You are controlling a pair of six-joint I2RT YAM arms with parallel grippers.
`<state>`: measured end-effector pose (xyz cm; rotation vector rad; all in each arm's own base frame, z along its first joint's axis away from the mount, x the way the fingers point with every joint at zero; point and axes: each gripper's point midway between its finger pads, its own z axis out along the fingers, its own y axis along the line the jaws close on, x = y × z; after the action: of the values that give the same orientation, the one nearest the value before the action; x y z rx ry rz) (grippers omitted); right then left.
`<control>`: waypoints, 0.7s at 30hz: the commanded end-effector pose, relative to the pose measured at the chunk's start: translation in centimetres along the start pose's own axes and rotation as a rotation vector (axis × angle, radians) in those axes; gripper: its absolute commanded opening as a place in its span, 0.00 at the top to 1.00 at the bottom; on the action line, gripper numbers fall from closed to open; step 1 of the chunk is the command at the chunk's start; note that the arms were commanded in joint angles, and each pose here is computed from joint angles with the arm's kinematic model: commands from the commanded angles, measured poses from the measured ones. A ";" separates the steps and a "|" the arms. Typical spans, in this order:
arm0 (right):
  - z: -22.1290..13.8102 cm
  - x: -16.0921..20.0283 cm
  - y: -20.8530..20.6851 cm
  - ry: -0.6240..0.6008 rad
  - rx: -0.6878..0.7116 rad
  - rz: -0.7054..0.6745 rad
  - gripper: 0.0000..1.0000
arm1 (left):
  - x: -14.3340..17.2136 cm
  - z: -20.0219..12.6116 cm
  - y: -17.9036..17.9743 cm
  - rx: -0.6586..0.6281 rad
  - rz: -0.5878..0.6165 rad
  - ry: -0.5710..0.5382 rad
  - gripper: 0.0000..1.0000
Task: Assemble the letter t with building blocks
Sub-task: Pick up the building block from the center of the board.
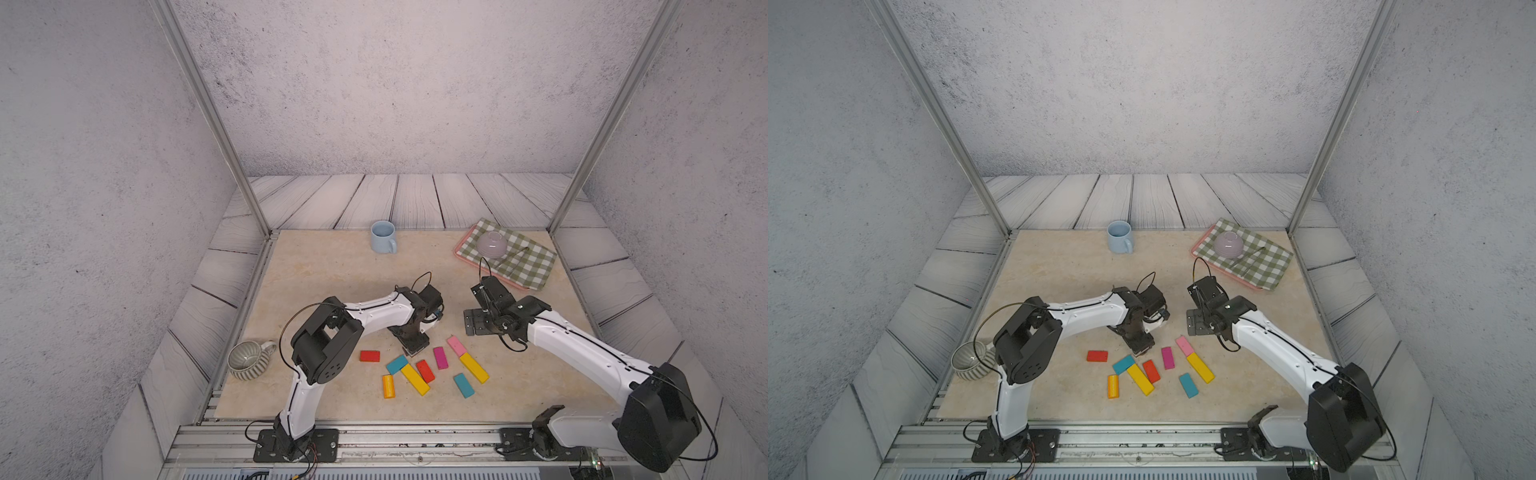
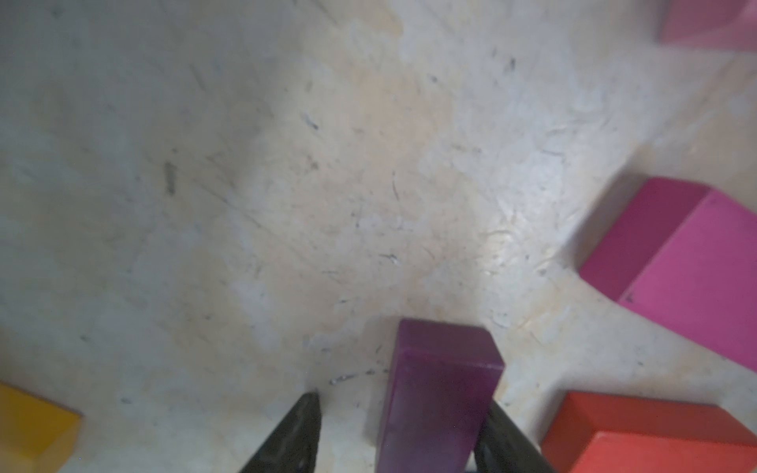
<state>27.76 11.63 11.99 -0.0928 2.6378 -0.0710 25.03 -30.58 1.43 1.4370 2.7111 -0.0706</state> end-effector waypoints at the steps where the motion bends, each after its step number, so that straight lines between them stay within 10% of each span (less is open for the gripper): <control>1: -0.2 0.3 -0.4 0.012 0.019 0.008 0.01 | 0.8 1.1 0.0 -0.003 -0.033 0.049 0.41; 15: -0.3 0.3 -0.7 0.008 0.029 0.015 0.01 | 1.8 0.4 1.1 -0.035 -0.242 0.051 0.62; 21: -0.1 0.4 -0.7 0.014 0.031 0.015 0.01 | 2.2 -2.7 5.8 -0.039 -0.554 -0.046 0.67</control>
<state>27.50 11.42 11.85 -0.0856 2.6497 -0.0815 26.79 -28.15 1.73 0.9467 2.9112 -0.0623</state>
